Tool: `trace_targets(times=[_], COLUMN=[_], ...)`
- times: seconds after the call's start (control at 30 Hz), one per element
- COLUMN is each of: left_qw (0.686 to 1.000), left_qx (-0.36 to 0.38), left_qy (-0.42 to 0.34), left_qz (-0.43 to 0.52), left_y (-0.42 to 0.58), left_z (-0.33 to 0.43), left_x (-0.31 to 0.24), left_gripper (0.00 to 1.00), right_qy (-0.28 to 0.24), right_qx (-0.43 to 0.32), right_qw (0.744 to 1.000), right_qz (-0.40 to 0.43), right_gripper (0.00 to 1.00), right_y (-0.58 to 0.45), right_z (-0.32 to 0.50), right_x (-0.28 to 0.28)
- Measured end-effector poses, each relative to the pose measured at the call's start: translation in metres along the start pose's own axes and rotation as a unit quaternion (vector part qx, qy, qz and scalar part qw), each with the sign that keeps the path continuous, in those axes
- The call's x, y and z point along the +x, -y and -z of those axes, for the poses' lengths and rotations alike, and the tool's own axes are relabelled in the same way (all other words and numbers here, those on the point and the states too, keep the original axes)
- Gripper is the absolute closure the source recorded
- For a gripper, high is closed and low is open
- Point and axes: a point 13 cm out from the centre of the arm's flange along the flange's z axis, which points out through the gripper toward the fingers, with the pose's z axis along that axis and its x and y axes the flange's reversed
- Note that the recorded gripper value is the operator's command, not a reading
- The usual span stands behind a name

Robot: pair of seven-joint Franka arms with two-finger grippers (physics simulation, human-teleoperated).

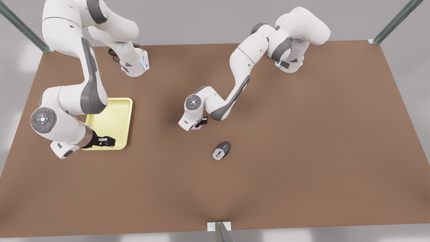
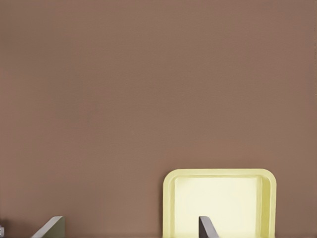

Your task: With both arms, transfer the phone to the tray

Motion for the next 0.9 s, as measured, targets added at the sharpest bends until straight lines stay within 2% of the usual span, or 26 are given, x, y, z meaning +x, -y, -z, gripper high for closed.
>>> trace_targets(times=[0.2,0.23,0.37,0.4,0.47,0.53,0.6,0.63,0.73,0.9], left_qw=[0.999,0.999,0.996,0.994,0.995,0.995,0.99,0.989,0.991,0.995], left_qx=[0.03,0.03,0.041,0.048,0.064,0.033,0.007,0.009,-0.024,-0.021], left_qy=[0.024,0.025,0.036,0.041,0.052,0.084,0.07,0.042,-0.043,-0.075], left_qz=[-0.002,-0.014,-0.077,-0.087,-0.053,0.034,0.12,0.142,0.126,0.06], left_y=[0.011,0.009,0.012,0.013,-0.036,-0.184,-0.341,-0.397,-0.475,-0.464], left_z=[0.0,-0.005,0.0,0.028,0.166,0.313,0.391,0.408,0.402,0.424], left_x=[-0.017,-0.02,-0.03,-0.038,-0.109,-0.204,-0.245,-0.242,-0.165,-0.14], left_gripper=[0.19,0.0,0.0,0.0,0.0,0.0,0.0,0.0,0.0,0.0], right_qy=[0.001,0.0,0.0,0.0,0.0,0.0,0.0,-0.001,0.004,-0.005], right_qx=[0.0,0.0,0.0,0.0,0.0,0.0,0.0,-0.002,-0.005,-0.002], right_qw=[1.0,1.0,1.0,1.0,1.0,1.0,1.0,1.0,0.999,0.988], right_qz=[0.0,0.0,0.0,0.0,0.0,0.0,0.003,0.006,0.039,0.155], right_gripper=[0.0,0.0,0.0,0.0,0.0,0.0,0.0,0.0,0.0,0.0], right_y=[-0.001,-0.001,-0.001,-0.001,-0.001,-0.001,-0.005,-0.012,-0.074,-0.287], right_z=[0.001,0.0,0.0,0.0,0.0,0.0,0.0,-0.002,-0.008,-0.08], right_x=[0.0,0.0,0.0,0.0,0.0,0.0,0.0,-0.001,-0.002,0.049])
